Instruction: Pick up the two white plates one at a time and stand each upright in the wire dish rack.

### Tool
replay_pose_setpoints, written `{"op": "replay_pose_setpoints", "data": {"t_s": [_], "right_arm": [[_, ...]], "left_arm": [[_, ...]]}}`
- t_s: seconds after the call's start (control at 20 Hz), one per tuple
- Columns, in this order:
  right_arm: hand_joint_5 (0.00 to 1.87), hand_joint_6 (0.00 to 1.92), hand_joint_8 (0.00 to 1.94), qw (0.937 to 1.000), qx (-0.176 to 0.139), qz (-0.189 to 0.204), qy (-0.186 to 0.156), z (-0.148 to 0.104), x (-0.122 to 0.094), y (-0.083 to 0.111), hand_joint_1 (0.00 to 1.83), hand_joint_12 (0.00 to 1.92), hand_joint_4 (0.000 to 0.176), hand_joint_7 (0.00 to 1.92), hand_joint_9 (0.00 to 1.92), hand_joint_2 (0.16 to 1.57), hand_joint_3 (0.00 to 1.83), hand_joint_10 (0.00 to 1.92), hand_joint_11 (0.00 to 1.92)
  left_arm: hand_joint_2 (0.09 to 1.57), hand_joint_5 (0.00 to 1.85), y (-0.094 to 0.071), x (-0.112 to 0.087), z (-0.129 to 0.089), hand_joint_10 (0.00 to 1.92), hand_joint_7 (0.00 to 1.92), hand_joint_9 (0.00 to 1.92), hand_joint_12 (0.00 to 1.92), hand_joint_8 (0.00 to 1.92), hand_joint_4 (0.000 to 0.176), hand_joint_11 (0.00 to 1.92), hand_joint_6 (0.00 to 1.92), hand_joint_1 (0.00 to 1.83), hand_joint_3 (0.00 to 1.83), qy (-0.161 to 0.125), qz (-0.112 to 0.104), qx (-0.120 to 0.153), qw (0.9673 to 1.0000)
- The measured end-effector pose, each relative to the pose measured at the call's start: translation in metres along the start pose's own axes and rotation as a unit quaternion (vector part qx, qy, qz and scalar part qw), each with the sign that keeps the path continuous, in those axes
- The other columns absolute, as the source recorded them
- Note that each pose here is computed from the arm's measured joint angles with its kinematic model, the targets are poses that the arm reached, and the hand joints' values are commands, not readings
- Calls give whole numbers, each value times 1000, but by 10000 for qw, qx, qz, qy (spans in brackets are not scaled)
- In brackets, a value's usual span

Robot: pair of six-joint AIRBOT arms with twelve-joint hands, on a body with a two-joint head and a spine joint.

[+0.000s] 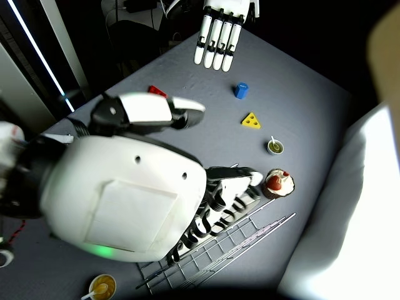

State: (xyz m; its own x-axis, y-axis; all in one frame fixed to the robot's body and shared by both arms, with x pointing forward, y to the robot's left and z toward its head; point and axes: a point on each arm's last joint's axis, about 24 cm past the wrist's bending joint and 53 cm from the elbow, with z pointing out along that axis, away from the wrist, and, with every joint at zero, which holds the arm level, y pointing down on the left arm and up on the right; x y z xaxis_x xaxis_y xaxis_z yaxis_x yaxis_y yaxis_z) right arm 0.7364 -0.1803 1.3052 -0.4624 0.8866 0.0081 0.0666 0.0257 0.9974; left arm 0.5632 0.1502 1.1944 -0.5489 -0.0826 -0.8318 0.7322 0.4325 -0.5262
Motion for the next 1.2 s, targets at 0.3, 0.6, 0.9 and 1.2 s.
{"op": "replay_pose_setpoints", "data": {"t_s": [0.3, 0.6, 0.9, 1.2], "right_arm": [[464, 0, 0, 9957, -531, -743, -132, -6, -6, 34, 703, 77, 46, 454, 446, 954, 0, 0, 507], [319, 0, 0, 9419, -2225, -2505, 223, -31, 9, 100, 647, 42, 36, 350, 346, 935, 0, 0, 429], [300, 13, 8, 8067, -3672, -4376, 1515, -119, 76, 100, 622, 51, 22, 341, 356, 966, 9, 12, 444], [221, 0, 0, 7434, -3686, -5270, 1840, -149, 99, 53, 619, 37, 36, 306, 305, 967, 0, 0, 402]], "left_arm": [[957, 132, 0, 0, 0, 11, 167, 169, 16, 10, 0, 181, 10, 56, 0, 0, 0, -6, 10000], [963, 106, 0, 0, 0, 5, 124, 127, 21, 5, 0, 143, 5, 64, 0, -9, -7, -10, 10000], [959, 123, 1, -1, 0, 14, 155, 169, 37, 12, 0, 197, 7, 40, 0, -24, -16, -28, 10000], [952, 107, -1, -1, 1, 2, 143, 163, 23, 0, 0, 187, 0, 13, 0, -35, -42, -3, 10000]]}}
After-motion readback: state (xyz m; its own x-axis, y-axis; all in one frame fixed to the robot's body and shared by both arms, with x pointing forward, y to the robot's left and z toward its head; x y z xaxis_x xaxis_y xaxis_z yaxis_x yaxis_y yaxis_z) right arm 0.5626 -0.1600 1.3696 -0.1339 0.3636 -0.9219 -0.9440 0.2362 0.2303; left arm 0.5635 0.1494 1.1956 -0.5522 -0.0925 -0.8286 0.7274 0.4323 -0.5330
